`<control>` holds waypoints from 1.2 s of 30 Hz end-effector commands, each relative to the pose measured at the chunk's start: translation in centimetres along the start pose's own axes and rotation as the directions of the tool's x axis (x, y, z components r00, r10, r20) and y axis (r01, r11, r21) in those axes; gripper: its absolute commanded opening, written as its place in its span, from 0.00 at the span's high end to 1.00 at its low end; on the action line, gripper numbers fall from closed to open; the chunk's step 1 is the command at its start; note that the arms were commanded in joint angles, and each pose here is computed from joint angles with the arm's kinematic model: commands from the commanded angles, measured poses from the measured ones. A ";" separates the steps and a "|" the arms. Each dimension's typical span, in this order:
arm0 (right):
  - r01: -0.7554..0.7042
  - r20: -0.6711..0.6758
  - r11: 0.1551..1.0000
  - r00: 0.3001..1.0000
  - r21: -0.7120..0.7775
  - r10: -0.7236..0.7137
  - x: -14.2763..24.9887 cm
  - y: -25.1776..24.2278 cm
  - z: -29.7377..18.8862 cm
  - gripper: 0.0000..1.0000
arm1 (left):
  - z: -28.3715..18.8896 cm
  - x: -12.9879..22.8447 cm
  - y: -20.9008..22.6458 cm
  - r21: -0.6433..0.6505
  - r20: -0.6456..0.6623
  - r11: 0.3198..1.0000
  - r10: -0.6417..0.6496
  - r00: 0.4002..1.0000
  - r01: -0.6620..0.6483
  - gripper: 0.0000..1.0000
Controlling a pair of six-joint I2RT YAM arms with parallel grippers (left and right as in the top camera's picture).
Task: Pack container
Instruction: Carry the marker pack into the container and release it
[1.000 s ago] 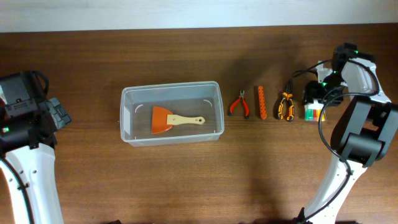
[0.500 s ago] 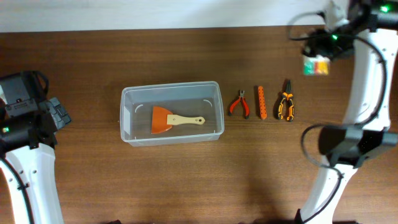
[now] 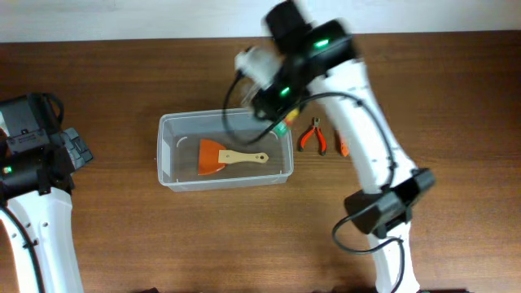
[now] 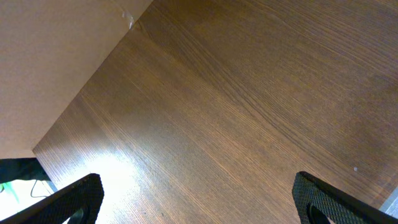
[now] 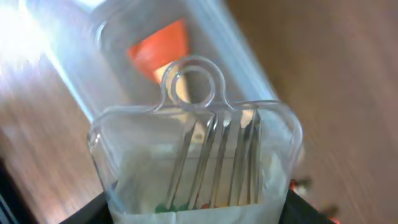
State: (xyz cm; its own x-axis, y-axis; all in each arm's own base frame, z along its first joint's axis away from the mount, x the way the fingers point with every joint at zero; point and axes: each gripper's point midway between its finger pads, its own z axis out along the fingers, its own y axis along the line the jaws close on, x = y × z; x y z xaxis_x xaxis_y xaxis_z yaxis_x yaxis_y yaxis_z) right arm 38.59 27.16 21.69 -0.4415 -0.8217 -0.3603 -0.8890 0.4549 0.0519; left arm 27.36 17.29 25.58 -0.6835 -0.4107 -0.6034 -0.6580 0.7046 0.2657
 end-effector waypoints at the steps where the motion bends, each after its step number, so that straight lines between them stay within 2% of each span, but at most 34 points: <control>1: 0.192 -0.065 0.980 0.978 -0.059 -0.196 1.0 1.3 3.2 0.96 | -0.6 -0.6 0.6 -0.010 0.023 1.000 -0.005 1.000 0.005 0.01; 7: 0.382 -0.114 0.909 0.909 -0.164 -0.402 2.9 3.4 8.8 0.96 | -0.6 -0.6 0.6 -0.010 0.023 1.000 -0.004 1.000 0.005 0.01; 10: 0.505 -0.108 0.841 0.841 -0.196 -0.530 3.9 3.6 11.1 0.96 | -0.6 -0.6 0.6 -0.010 0.023 1.000 -0.004 1.000 0.005 0.01; 15: 0.566 -0.097 0.810 0.807 -0.150 -0.582 3.5 2.5 12.3 0.94 | -0.6 -0.6 0.6 -0.010 0.023 1.000 -0.004 1.000 0.005 0.01; 18: 0.580 -0.077 0.806 0.804 -0.117 -0.590 2.6 2.1 12.5 0.84 | -0.6 -0.6 0.6 -0.010 0.023 1.000 -0.004 1.000 0.005 0.01; 20: 0.586 -0.068 0.804 0.803 -0.098 -0.593 2.2 1.9 12.6 0.80 | -0.6 -0.6 0.6 -0.010 0.023 1.000 -0.004 1.000 0.005 0.01; 24: 0.586 -0.064 0.806 0.804 -0.088 -0.591 1.9 1.7 12.6 0.55 | -0.6 -0.6 0.6 -0.010 0.023 1.000 -0.004 1.000 0.005 0.01; 25: 0.576 -0.068 0.813 0.811 -0.083 -0.582 1.9 1.6 12.6 0.42 | -0.6 -0.6 0.6 -0.010 0.023 1.000 -0.005 1.000 0.005 0.01; 26: 0.558 -0.082 0.827 0.823 -0.068 -0.562 1.9 1.3 12.5 0.02 | -0.6 -0.6 0.6 -0.010 0.023 1.000 -0.004 1.000 0.005 0.01; 33: 0.369 -0.147 0.920 0.925 0.134 -0.350 0.6 -1.6 8.4 0.01 | -0.6 -0.6 0.6 -0.010 0.023 1.000 -0.005 1.000 0.005 0.01; 36: 0.208 -0.119 0.955 0.975 0.211 -0.186 0.2 -2.5 5.3 0.01 | -0.6 -0.6 0.6 -0.010 0.023 1.000 -0.004 1.000 0.005 0.01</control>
State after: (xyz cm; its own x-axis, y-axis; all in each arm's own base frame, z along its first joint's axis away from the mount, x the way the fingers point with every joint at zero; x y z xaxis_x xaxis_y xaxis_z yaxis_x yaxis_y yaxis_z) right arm 39.54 28.69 10.91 -0.0866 -0.9799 -0.1796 -0.9861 0.1099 -0.1245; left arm 27.35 17.29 25.57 -0.6837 -0.4108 -0.6031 -0.6578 0.7048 0.2656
